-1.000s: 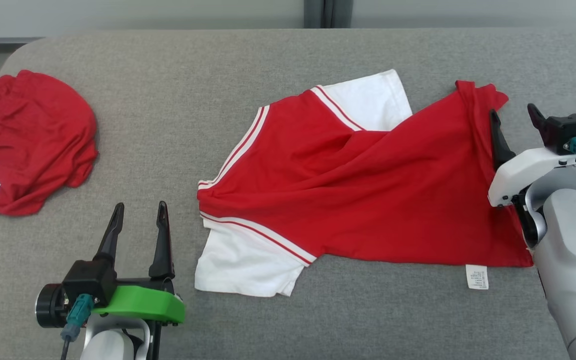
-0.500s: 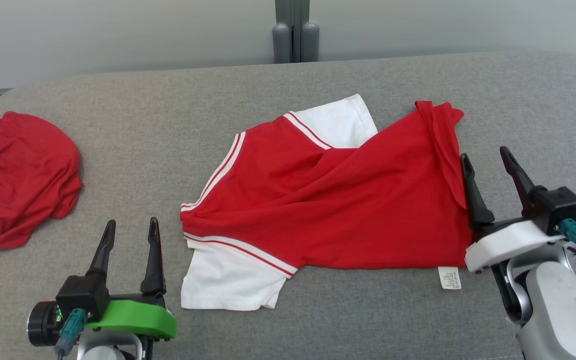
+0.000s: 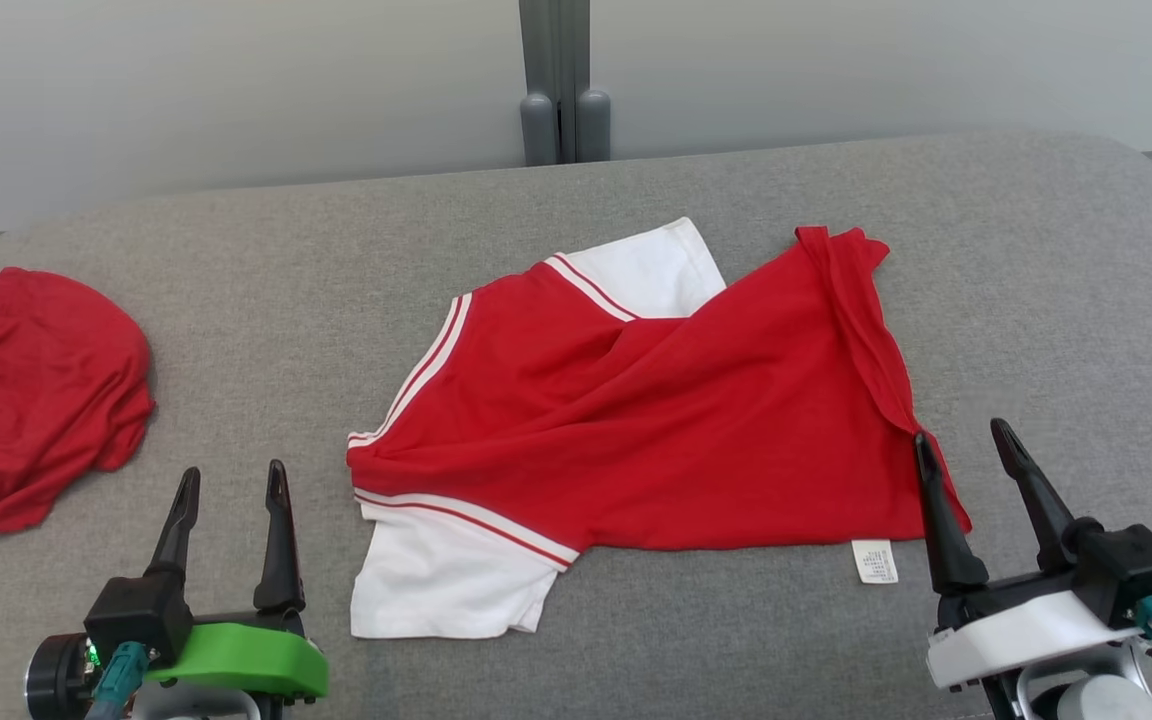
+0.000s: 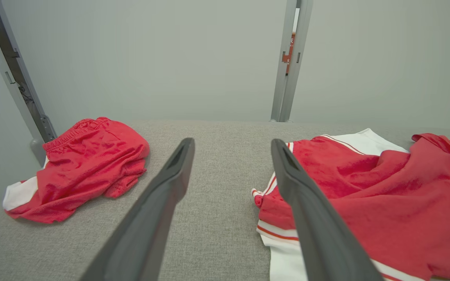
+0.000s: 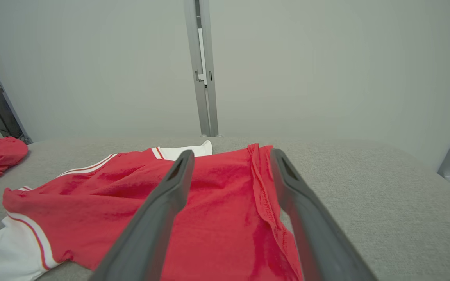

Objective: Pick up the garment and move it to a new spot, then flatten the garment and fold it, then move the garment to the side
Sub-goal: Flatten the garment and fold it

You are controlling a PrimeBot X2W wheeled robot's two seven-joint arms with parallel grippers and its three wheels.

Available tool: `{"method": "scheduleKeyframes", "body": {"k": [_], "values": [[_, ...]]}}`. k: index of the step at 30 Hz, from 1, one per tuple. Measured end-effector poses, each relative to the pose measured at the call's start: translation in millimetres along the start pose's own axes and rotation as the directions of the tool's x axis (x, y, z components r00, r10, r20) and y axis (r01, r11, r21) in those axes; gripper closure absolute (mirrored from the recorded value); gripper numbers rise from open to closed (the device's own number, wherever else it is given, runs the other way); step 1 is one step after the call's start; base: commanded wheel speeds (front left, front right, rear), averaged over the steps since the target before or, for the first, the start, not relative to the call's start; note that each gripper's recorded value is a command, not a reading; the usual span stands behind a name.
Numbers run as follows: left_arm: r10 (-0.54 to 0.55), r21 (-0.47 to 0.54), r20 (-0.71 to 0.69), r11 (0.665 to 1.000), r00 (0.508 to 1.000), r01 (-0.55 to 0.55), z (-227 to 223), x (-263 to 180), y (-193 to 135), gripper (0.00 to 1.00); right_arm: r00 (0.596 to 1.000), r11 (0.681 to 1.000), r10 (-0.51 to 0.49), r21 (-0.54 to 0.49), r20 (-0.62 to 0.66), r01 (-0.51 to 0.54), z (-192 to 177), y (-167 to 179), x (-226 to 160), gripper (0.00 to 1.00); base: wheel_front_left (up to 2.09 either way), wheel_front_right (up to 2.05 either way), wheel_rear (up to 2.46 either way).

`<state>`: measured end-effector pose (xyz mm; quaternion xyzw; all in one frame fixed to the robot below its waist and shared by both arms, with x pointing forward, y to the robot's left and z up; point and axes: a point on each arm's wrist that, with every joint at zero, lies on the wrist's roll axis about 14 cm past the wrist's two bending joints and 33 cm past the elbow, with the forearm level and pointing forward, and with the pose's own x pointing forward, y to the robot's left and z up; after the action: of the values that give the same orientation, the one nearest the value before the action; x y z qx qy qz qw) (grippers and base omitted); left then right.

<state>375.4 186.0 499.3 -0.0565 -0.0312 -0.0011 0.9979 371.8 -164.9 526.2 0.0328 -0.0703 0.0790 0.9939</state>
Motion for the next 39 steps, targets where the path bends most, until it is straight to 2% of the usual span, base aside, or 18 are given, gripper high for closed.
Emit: {"method": "scheduleKeyframes", "body": {"k": [13, 39], "values": [[-0.009, 0.016, -0.012, 1.0, 1.0, 0.009, -3, -10, 0, 0.0, 1.0, 0.999, -0.031, 0.023, 0.001, 0.031, 3, -4, -24, 0.0, 0.0, 0.0, 0.0], [0.003, 0.033, -0.03, 0.999, 1.0, -0.002, -8, -20, 7, 0.0, 0.999, 0.999, -0.017, 0.033, -0.044, 0.018, -11, 3, -26, 0.0, 0.0, 0.0, 0.0]]}}
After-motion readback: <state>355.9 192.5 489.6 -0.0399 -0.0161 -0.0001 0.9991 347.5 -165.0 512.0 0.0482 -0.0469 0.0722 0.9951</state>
